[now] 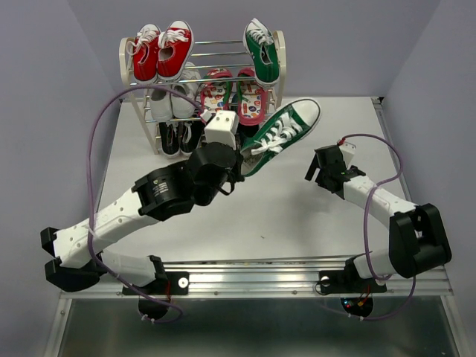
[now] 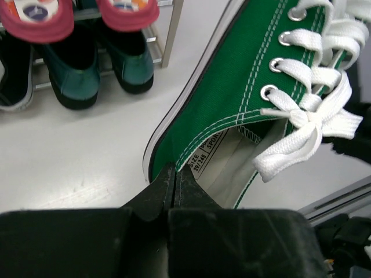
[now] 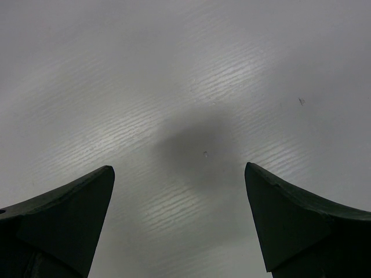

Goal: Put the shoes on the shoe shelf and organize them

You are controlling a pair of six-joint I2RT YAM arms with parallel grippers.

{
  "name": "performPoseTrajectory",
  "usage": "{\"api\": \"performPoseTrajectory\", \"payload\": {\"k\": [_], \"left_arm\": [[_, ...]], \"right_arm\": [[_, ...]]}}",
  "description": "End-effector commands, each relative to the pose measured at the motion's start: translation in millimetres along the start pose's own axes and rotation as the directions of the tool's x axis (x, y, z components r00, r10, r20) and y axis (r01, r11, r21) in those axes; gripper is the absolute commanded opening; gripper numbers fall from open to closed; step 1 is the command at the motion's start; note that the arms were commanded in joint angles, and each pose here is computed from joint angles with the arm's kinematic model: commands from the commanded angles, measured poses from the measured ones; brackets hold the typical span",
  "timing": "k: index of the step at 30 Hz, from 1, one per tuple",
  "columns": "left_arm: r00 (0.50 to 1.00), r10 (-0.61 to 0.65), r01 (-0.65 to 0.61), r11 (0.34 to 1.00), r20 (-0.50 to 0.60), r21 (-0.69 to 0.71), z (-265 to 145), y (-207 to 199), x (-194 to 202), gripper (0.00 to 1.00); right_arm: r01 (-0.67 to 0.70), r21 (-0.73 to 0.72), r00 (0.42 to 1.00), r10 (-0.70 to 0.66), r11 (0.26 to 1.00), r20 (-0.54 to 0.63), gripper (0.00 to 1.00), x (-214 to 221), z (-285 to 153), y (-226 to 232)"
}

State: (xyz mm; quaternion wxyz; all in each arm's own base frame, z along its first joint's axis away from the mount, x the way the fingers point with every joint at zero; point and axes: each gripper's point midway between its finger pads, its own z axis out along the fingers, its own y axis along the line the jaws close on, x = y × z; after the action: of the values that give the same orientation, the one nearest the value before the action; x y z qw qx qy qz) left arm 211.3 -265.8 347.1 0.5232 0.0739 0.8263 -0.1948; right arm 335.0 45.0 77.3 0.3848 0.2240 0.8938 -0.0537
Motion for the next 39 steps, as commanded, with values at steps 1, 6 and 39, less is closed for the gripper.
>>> {"api": "performPoseTrajectory", "payload": {"k": [1,6,39], "left_arm": [[0.952,-0.103,0.092,0.994,0.288,0.054,-27.9,-14.6,-106.7,0.0],[0.91,-0.131,0.127,0.991,0.393,0.036,-28.5,-7.1,-170.8,0.0],[0.611,-0.512,0.665,0.746,0.605,-0.041,39.4,176.8,-279.7,0.0]], "right_arm": [[-0.008,0.007,0.999,0.008,1.0,0.033,1.0,-12.5,0.2,0.9],[-0.004,-0.004,1.0,0.004,1.0,0.02,1.0,-9.7,0.5,2.9],[0.012,-0.055,0.999,-0.014,0.998,-0.048,1.0,4.9,5.1,14.1]]}}
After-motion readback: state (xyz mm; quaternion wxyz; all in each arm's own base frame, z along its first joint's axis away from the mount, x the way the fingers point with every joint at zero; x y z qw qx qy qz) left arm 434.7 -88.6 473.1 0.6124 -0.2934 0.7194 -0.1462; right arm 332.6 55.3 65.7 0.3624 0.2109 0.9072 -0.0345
